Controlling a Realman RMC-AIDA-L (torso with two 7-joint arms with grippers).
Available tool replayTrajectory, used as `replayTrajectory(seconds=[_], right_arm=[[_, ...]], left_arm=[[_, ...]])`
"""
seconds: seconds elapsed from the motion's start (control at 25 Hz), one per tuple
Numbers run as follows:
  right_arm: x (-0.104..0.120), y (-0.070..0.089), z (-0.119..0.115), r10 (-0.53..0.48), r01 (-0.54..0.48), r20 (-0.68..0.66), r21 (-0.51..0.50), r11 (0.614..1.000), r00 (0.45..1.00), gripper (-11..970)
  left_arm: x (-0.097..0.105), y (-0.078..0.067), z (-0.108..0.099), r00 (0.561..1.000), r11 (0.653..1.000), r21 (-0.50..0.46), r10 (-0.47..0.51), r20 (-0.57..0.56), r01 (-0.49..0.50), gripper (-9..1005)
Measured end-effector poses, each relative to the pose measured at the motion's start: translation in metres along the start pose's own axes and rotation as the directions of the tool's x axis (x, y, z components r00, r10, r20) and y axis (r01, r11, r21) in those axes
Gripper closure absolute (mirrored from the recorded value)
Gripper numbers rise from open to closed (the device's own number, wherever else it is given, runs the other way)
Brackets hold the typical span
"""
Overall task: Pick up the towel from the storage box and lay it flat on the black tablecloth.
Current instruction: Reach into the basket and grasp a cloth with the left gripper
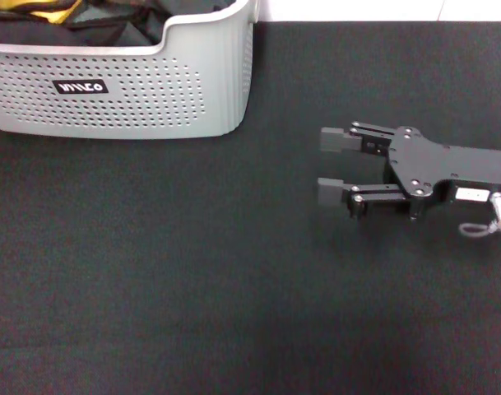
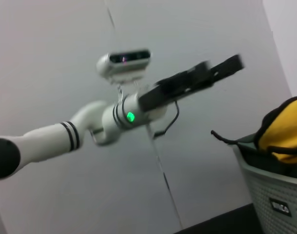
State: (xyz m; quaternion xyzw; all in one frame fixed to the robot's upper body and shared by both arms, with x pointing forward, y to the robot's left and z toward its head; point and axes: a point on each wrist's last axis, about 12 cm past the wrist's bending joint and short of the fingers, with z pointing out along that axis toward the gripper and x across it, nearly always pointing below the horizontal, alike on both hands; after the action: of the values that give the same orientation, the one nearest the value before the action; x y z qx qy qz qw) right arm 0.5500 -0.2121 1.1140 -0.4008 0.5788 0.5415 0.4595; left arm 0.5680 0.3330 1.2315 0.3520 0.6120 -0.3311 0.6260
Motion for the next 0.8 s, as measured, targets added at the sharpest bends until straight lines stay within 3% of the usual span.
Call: replayTrajectory(seconds=[0.12,0.28,0.44,0.8], right_arm=[[0.008,0.004,-0.008,0.017,-0.018,0.023,0.028,0.999,1.000,93],[0.017,0.009,-0.015,0.031,-0.035,0.063,0.064,0.997,0.998,94],[0.021,0.010,-0.020,0.033,-0.040,0.078,0.090,0.995,0.996,94],[0.017,0.005,-0.014,0.020,-0.026,0.063,0.093,0.995,0.998,95]], left_arm=[[-0.019,0.017,0.003,0.985,0.973,-0.203,0.075,-0.158,-0.106,243],[-0.024,0.032,0.003,0.942,0.911,-0.363,0.072,-0.328,-0.196,290],[-0.015,0.038,0.006,0.909,0.896,-0.394,0.026,-0.415,-0.205,307],[0.006,0.040,0.012,0.901,0.912,-0.385,-0.041,-0.433,-0.144,345]])
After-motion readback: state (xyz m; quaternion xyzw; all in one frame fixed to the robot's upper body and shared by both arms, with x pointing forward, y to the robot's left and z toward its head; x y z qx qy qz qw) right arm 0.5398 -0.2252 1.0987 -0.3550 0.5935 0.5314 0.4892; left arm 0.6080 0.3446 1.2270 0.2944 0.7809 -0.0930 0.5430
